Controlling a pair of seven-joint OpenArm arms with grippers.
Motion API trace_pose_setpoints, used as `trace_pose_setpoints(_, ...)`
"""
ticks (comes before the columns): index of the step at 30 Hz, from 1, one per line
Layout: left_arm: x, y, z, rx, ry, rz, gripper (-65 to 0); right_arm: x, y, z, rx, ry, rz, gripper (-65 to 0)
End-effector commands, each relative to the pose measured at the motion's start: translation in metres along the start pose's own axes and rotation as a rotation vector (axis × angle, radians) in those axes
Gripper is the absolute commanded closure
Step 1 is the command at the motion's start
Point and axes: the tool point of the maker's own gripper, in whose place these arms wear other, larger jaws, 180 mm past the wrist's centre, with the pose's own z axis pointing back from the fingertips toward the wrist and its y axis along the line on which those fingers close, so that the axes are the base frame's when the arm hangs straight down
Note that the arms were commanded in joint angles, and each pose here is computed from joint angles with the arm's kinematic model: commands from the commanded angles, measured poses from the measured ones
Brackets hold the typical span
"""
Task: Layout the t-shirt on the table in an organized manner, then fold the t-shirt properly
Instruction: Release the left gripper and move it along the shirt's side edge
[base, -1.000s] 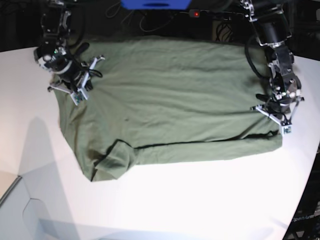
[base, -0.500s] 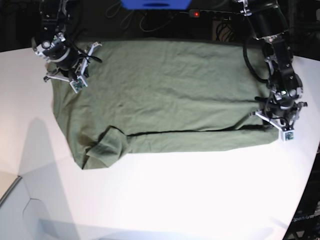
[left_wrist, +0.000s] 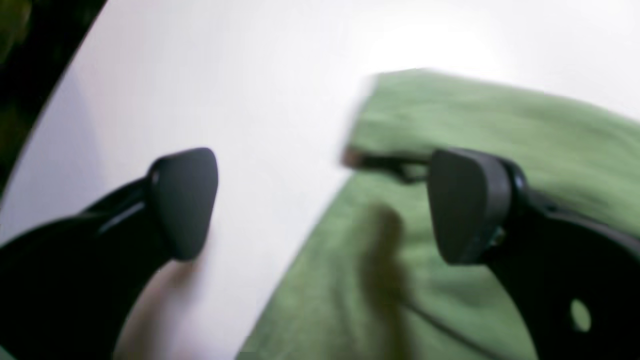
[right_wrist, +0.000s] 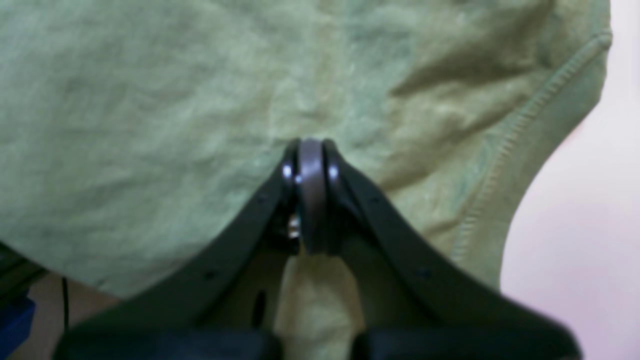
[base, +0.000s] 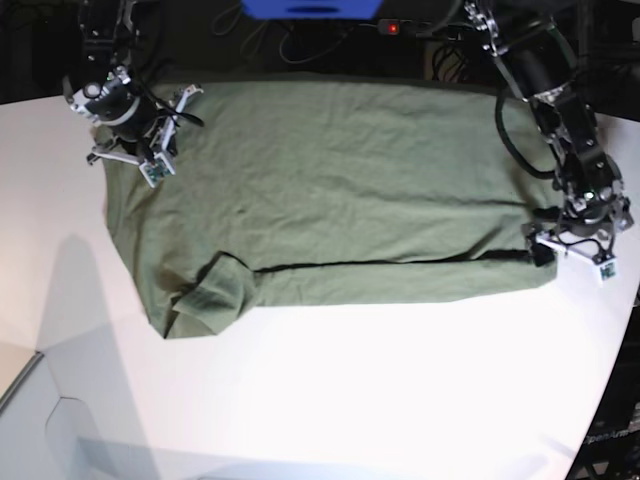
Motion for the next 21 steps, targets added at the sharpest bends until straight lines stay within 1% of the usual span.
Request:
trace_pose_setpoints(1,0.021,0.007,0.001,0.013,-0.056,0.032,-65.0,0.014,-0.007,0.002,-0.015,-0.046,0.005,0.0)
trace_pose_setpoints(5,0.013,0.010,-0.008,0.009,-0.022,0.061,-65.0,0.015,-0.009,0.002,-0.019,-0.045,0.002,0.0)
trace_pose_setpoints(9,0.020,0.007,-0.013,-0.057,-0.033,0.148,-65.0,0.015,-0.008,0.001,-0.017,-0.046,0.004,0.0)
trace_pose_setpoints(13,0.016,-0.001,-0.017,-0.118,-0.021,0.231,-65.0,0.014,-0.007,0.001,-0.015,-0.042,0.004,0.0)
trace_pose_setpoints(21,0.015,-0.006,-0.025,-0.142,0.001,0.271,-65.0,0.013,-0.008,0.002,-0.017,-0.041,0.004,0.0)
